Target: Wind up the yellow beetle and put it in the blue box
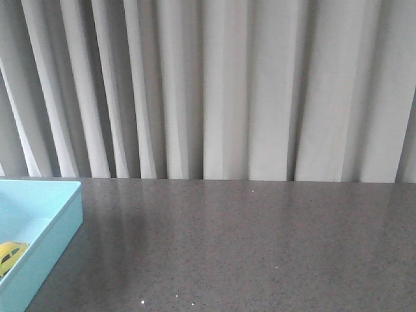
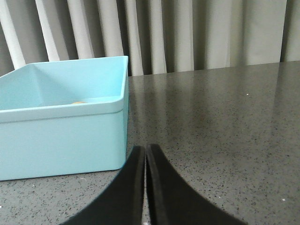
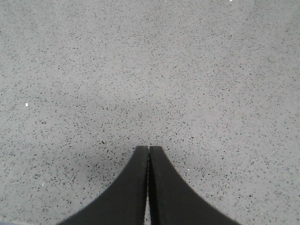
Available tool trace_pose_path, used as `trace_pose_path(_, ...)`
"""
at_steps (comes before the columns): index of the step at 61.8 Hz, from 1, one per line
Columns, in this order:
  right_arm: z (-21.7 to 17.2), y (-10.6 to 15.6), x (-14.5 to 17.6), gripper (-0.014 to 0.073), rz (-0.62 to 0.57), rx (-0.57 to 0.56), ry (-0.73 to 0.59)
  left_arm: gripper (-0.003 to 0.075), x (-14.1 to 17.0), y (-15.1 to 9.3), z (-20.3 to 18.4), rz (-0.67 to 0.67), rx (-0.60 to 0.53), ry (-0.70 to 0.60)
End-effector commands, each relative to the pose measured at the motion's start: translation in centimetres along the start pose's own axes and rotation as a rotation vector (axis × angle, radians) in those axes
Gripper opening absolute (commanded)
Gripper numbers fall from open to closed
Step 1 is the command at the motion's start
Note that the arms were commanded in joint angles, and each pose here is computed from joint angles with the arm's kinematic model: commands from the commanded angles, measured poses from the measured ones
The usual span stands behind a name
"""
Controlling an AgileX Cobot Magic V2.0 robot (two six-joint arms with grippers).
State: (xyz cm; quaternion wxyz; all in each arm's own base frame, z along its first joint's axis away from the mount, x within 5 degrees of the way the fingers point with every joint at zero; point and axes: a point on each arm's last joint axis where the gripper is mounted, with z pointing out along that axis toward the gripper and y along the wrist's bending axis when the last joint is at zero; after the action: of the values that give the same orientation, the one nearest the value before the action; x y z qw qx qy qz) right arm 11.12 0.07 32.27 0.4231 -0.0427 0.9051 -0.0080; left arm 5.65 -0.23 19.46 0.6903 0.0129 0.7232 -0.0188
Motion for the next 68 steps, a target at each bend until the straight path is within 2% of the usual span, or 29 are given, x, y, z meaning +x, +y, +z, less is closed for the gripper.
trace_pose_path(1, -0.5, -0.1, -1.1, -0.0007, -0.005, 0.01, -0.076, -0.0005, -1.0, 0.0, -0.2, -0.012, 0.005, -0.096)
trace_pose_path(34, -0.4, -0.1, -1.1, -0.0007, -0.004, 0.009, -0.08, -0.0005, -1.0, 0.0, -0.2, -0.012, 0.005, -0.096)
trace_pose_path(42, -0.8, -0.1, 0.4, -0.0007, -0.022, 0.032, -0.125, -0.0007, -1.0, 0.0, -0.2, -0.012, 0.005, -0.095)
trace_pose_path(47, -0.7, -0.2, 1.8, -0.0007, -0.017, 0.064, -0.219, -0.0006, -1.0, 0.0, -0.2, -0.012, 0.005, -0.095)
trace_pose_path(59, 0.0, 0.2, 6.6, -0.0007, -0.012, 0.115, -0.557, -0.0005, -1.0, 0.0, -0.2, -0.012, 0.005, -0.095)
trace_pose_path(68, 1.4, 0.4, 9.8, -0.0007, -0.015, 0.139, -0.709, -0.0005, -1.0, 0.0, -0.2, -0.012, 0.005, -0.095)
